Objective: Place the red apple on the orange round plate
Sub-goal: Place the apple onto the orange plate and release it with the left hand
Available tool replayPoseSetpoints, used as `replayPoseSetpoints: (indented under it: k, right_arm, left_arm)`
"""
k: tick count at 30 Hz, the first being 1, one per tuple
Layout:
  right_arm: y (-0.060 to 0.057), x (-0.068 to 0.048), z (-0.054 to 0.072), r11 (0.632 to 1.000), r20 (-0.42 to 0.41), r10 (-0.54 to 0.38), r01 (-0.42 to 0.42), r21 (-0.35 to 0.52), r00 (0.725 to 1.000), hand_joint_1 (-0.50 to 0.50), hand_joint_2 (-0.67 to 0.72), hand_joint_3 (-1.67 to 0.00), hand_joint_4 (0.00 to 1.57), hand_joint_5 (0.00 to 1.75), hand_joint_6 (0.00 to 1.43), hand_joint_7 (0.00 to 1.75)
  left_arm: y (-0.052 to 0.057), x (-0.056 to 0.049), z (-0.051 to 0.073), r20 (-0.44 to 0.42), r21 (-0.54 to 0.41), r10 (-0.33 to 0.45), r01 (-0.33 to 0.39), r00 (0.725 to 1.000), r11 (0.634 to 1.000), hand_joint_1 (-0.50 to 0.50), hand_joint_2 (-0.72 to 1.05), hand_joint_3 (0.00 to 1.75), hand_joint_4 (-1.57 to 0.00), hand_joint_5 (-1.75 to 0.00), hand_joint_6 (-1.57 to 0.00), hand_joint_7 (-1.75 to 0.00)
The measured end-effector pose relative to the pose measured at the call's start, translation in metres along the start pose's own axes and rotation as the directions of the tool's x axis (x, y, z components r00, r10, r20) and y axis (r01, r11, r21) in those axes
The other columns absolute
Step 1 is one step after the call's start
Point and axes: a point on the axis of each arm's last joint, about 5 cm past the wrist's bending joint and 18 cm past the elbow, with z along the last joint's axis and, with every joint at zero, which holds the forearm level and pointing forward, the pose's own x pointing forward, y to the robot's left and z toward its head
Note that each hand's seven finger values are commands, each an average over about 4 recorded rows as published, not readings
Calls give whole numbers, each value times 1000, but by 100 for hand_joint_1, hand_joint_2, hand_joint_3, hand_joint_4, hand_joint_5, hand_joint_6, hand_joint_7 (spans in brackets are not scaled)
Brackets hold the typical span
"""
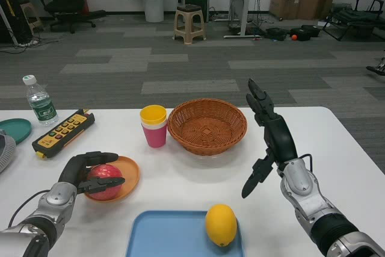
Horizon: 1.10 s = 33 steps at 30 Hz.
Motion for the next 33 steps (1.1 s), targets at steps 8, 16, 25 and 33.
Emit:
replayPoseSetpoints:
  k: [8, 16, 25, 33]
  right_arm:
    - [0, -2, -1, 1000, -5, -1, 1, 2, 1000, -33, 72, 0, 0, 0, 0, 5]
    - [0, -2, -1, 1000, -5, -1, 1, 2, 1000, -33, 72, 0, 0, 0, 0, 5]
    - [1, -3, -1, 1000, -6, 2, -2, 3, 1000, -33, 72, 0, 0, 0, 0, 3]
    - [1, -3, -1, 1000, -7, 4, -4, 3, 1000, -33, 72, 0, 0, 0, 0, 5]
  left_arm:
    - [2, 2, 4, 22, -20, 27, -27, 999, 999, -50, 105, 9, -137, -175, -115, -35]
    - [4, 2, 5, 13, -19, 91, -91, 996, 996, -50, 105, 9, -130, -175, -109, -31]
    - [3, 7, 11, -40, 1, 89, -90, 995, 996, -50, 105, 9, -57, -100, -64, -12]
    - [3, 7, 11, -47, 4, 87, -86, 995, 996, -50, 105, 9, -12, -44, -29, -3]
